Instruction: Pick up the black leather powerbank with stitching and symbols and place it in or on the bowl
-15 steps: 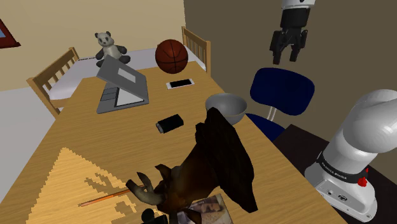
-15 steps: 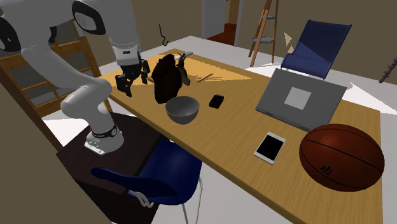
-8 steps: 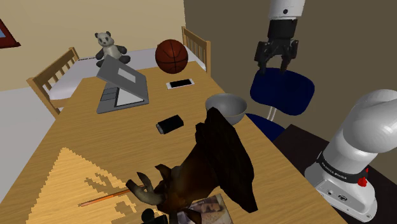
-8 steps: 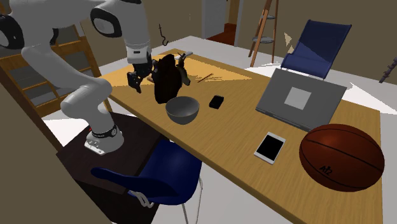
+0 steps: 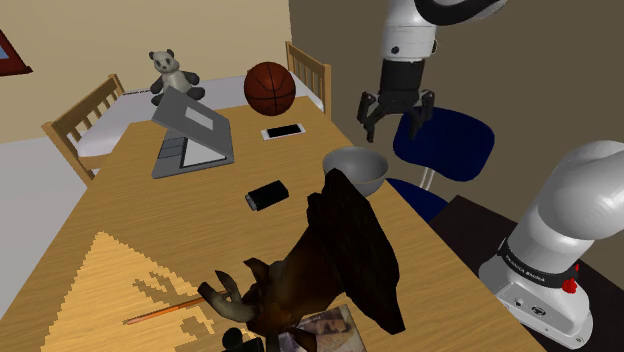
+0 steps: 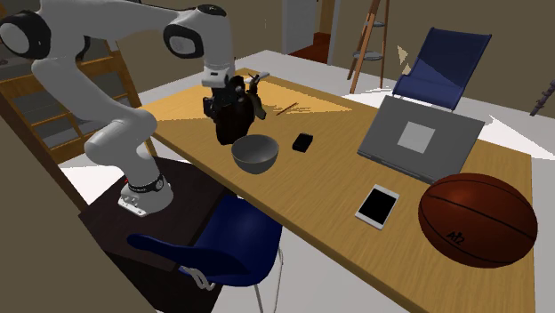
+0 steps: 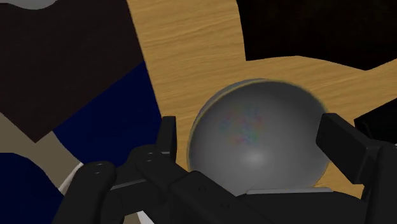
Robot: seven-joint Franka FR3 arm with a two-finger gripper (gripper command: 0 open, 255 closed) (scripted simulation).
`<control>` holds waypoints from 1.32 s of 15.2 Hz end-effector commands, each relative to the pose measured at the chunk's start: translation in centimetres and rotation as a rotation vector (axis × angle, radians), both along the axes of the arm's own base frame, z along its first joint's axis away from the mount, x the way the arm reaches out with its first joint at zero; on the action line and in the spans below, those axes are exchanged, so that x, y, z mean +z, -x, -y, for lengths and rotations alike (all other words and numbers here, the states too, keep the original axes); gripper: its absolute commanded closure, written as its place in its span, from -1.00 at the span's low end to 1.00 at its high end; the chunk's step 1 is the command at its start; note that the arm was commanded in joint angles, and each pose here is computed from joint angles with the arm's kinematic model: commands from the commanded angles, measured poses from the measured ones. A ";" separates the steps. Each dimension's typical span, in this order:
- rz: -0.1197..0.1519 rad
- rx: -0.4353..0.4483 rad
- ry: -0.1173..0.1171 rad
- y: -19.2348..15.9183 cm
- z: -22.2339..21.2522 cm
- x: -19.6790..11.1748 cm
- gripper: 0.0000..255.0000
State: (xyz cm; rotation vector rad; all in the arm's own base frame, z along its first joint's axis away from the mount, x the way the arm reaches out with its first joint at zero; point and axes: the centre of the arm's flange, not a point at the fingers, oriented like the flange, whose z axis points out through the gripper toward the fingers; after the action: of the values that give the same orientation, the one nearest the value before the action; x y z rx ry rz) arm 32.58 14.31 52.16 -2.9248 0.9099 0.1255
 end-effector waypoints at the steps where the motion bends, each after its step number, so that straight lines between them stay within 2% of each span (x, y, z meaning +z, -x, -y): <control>1: 0.001 -0.070 0.008 -0.8 -2.3 -1.1 -1.00; 10: 0.006 -0.356 0.050 -6.8 -11.6 -5.8 -1.00; 20: 0.012 -0.674 0.097 -16.1 -19.2 -11.4 -1.00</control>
State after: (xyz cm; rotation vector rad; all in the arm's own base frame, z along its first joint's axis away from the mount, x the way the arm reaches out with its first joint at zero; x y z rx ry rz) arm 47.58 32.67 41.23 -2.5478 1.8148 0.0282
